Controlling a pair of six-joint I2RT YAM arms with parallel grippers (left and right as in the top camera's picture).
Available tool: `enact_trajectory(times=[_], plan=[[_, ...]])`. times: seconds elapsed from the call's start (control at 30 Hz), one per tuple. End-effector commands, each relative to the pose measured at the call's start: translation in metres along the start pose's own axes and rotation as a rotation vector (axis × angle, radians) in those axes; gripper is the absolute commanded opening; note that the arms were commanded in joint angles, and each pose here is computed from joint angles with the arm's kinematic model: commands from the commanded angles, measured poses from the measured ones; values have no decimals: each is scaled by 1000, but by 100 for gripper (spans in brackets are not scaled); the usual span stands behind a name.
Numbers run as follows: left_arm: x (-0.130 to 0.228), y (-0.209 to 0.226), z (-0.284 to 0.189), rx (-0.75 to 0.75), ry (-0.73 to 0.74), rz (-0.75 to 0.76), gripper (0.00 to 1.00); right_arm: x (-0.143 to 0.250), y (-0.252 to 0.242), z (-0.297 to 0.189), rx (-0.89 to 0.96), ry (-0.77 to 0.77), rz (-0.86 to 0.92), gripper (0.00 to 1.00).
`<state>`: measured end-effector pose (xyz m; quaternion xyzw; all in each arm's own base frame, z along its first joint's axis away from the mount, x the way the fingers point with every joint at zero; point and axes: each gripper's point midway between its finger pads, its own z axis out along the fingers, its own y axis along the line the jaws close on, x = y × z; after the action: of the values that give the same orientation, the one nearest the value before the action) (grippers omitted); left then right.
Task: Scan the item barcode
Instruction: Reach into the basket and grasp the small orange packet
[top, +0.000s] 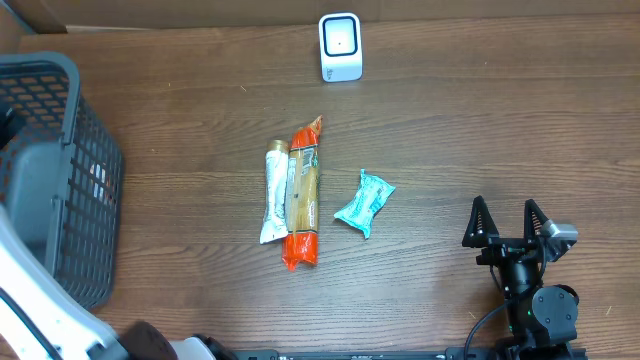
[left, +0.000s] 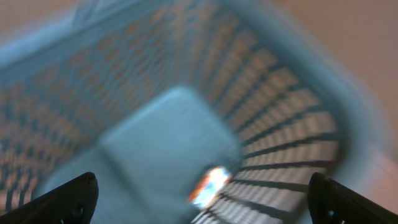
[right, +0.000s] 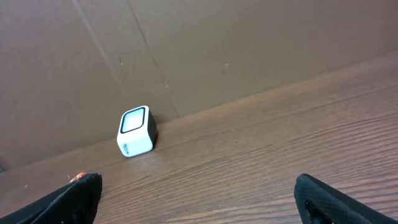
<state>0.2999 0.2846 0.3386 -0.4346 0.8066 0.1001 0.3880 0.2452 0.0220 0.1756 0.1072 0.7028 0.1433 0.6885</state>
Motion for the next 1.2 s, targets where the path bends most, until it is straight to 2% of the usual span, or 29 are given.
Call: enact_trajectory(times=[0.0,0.13,0.37,0.47,0.67,0.77,0.87,1.07,1.17], plan=[[38,33,60,-27,166,-77,96,2,0,0,-4,-2,4,100],[68,40,110,-8,262,40,93,2,0,0,-4,-2,4,100],[114,-1,173,253,383,284,92,2,0,0,-4,-2,4,100],[133,-7,191,273,432,339,91,2,0,0,-4,-2,4,100],[173,-16,217,302,540,392,83,2,0,0,-4,-2,4,100],[189,-14,225,287,587,407,76,2,0,0,-4,-2,4,100],[201,-11,231,277,624,407,64,2,0,0,-4,-2,4,100],[203,-7,232,259,635,410,47,2,0,0,-4,-2,4,100],[203,-7,232,259,635,410,25,2,0,0,-4,-2,4,100]])
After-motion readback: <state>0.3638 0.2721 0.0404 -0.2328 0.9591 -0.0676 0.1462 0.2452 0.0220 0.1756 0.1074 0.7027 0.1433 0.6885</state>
